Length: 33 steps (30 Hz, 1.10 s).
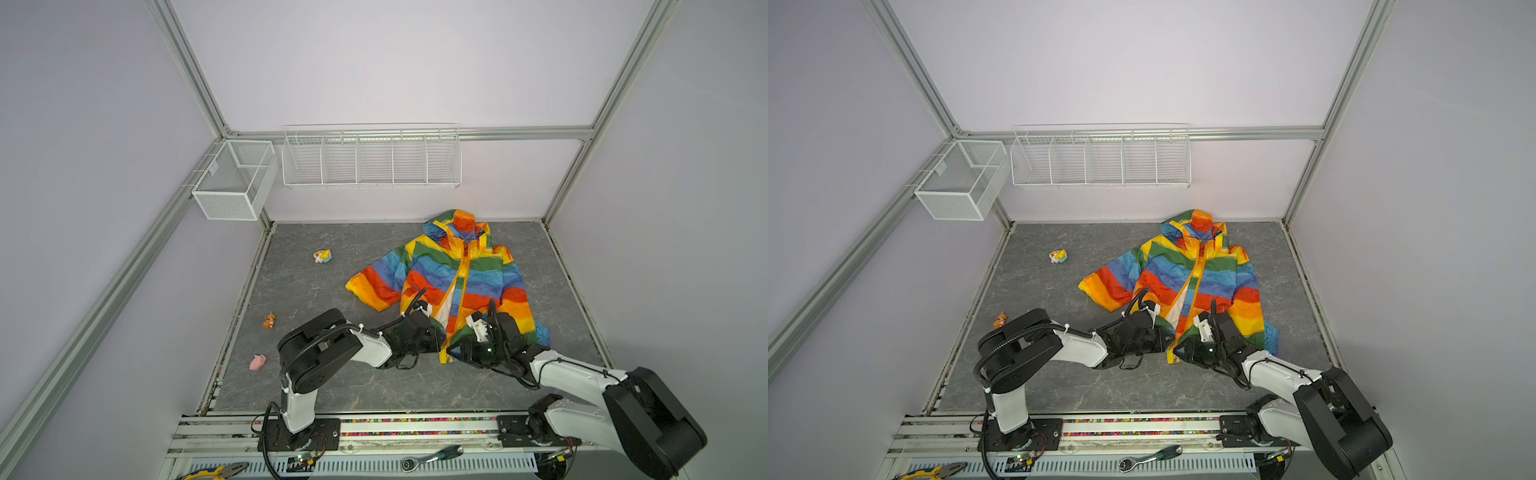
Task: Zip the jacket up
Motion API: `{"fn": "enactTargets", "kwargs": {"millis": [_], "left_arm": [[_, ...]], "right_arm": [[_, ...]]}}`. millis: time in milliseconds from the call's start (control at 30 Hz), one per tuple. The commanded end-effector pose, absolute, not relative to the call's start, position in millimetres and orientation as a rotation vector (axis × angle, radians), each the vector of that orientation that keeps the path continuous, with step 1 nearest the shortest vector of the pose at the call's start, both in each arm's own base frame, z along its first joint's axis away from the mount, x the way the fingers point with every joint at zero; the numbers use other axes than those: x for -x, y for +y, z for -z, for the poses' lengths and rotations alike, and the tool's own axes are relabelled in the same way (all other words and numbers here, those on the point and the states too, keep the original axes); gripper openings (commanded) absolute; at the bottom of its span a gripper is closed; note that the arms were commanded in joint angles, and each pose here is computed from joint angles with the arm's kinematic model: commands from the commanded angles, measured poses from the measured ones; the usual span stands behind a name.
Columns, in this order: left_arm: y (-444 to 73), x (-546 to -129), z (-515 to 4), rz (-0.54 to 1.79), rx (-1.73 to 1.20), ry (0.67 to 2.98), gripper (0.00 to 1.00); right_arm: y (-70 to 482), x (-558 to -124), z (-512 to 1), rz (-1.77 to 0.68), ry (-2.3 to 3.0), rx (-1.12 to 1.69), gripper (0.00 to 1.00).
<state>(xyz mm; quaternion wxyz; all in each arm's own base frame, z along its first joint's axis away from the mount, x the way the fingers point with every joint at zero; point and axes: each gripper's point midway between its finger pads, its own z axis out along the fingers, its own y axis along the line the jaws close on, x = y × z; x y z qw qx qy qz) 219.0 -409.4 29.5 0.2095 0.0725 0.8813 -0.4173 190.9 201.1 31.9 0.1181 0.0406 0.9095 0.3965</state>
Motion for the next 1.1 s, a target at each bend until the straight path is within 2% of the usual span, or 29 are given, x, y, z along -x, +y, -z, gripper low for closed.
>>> {"fn": "enactTargets", "kwargs": {"millis": [0,233,367,600,900,1067], "left_arm": [[-398,-221,-12,1.103,-0.166,2.489,0.0],[-395,-224,-10,1.1,-0.14,2.495,0.0],[-393,-226,-9,1.094,-0.133,2.496,0.0],[-394,-227,-7,1.094,-0.128,2.5,0.0],[-393,-229,-5,1.093,-0.117,2.505,0.0],[-393,-229,-5,1.095,-0.114,2.505,0.0]], "right_arm": [[195,-186,-25,-1.124,2.691,-0.147,0.4],[196,-183,-29,-1.15,2.679,-0.107,0.31],[198,-181,-31,-1.164,2.674,-0.071,0.29],[199,-177,-31,-1.18,2.679,-0.037,0.35],[198,-175,-28,-1.172,2.69,-0.021,0.21],[199,-175,-27,-1.177,2.693,-0.013,0.2]]}}
